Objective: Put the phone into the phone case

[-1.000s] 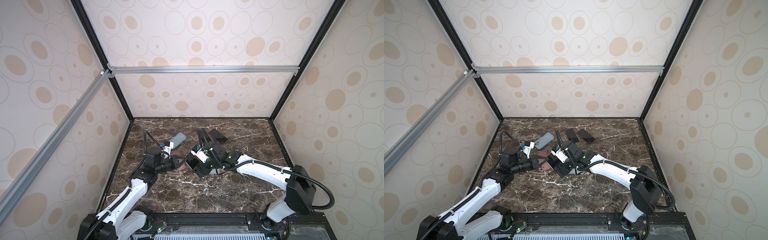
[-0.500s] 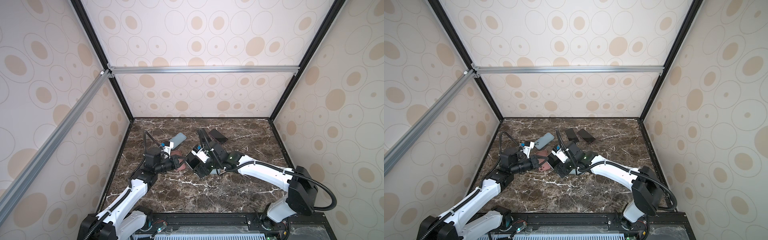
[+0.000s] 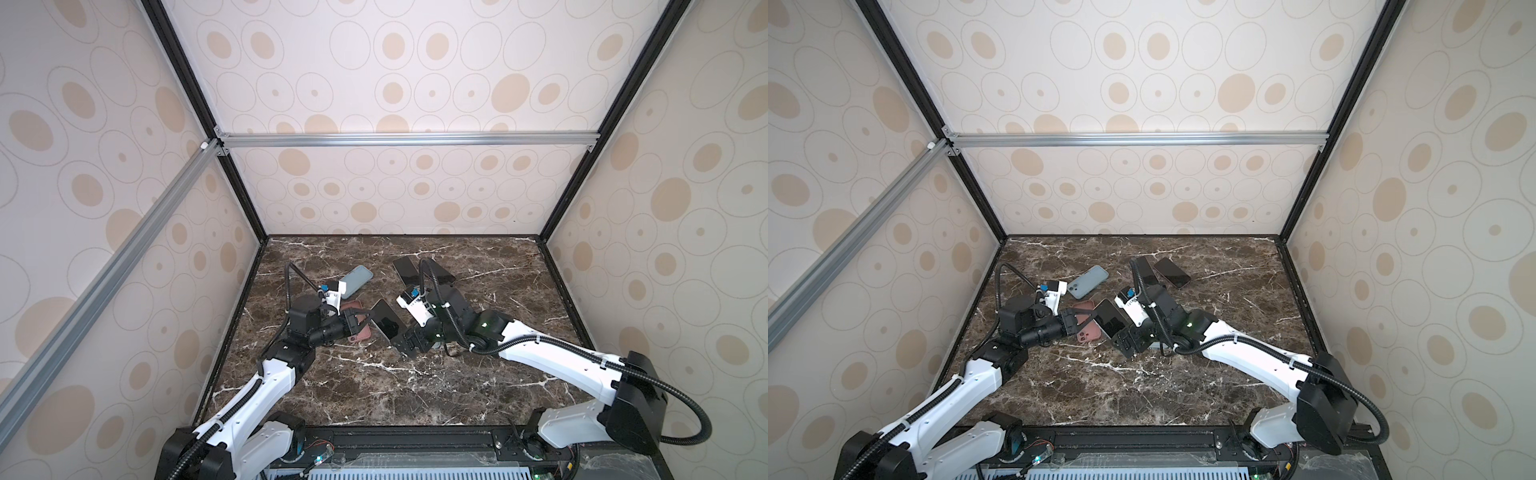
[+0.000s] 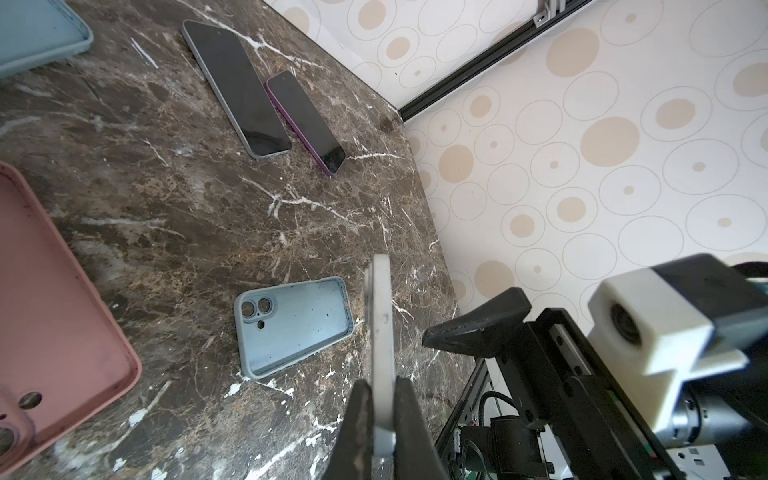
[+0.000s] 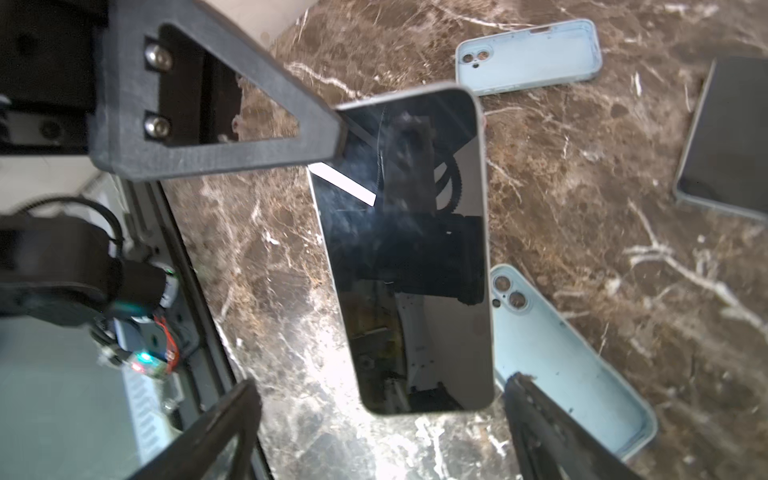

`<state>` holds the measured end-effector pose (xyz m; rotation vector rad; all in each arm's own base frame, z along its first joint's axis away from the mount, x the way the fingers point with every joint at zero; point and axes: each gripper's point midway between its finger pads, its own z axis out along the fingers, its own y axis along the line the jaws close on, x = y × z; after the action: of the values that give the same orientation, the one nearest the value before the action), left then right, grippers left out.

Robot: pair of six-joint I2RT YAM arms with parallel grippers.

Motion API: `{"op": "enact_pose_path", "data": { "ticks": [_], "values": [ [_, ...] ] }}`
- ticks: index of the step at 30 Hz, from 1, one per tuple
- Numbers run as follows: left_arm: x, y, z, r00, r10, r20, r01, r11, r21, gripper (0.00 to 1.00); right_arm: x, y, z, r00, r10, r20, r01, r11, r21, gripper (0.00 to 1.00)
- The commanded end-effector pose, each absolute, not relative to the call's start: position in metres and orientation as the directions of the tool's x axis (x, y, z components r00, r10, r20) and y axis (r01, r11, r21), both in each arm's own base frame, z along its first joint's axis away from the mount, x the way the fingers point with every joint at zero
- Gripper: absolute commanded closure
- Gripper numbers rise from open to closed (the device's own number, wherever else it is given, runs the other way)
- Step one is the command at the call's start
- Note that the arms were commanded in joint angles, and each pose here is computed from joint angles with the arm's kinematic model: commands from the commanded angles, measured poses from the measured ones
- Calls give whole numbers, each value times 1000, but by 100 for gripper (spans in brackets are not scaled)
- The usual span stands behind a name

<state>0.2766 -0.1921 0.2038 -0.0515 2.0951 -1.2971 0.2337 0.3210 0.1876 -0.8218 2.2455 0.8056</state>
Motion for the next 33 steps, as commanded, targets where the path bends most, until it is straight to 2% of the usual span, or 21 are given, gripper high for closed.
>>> {"op": "enact_pose_path", "data": {
  "ticks": [1,7,11,22,33],
  "values": [
    [285,-190,254,-657,-417,-628,437,468,-768,100,248,312,204,-715,-107,-691,-585,634,506,10],
    [285,-183,276,-584,-493,-644,478,432,-764,100,259,293,217,-757,107,-645,-481,577,661,13],
    [282,-177,290,-529,-539,-655,511,414,-753,100,264,287,226,-767,191,-613,-460,501,733,20],
    [265,-165,319,-427,-647,-631,600,320,-733,100,264,301,245,-785,254,-565,-482,322,815,33],
    [256,-156,331,-376,-704,-603,641,272,-718,100,261,313,253,-800,228,-555,-510,229,829,43]
  ]
}}
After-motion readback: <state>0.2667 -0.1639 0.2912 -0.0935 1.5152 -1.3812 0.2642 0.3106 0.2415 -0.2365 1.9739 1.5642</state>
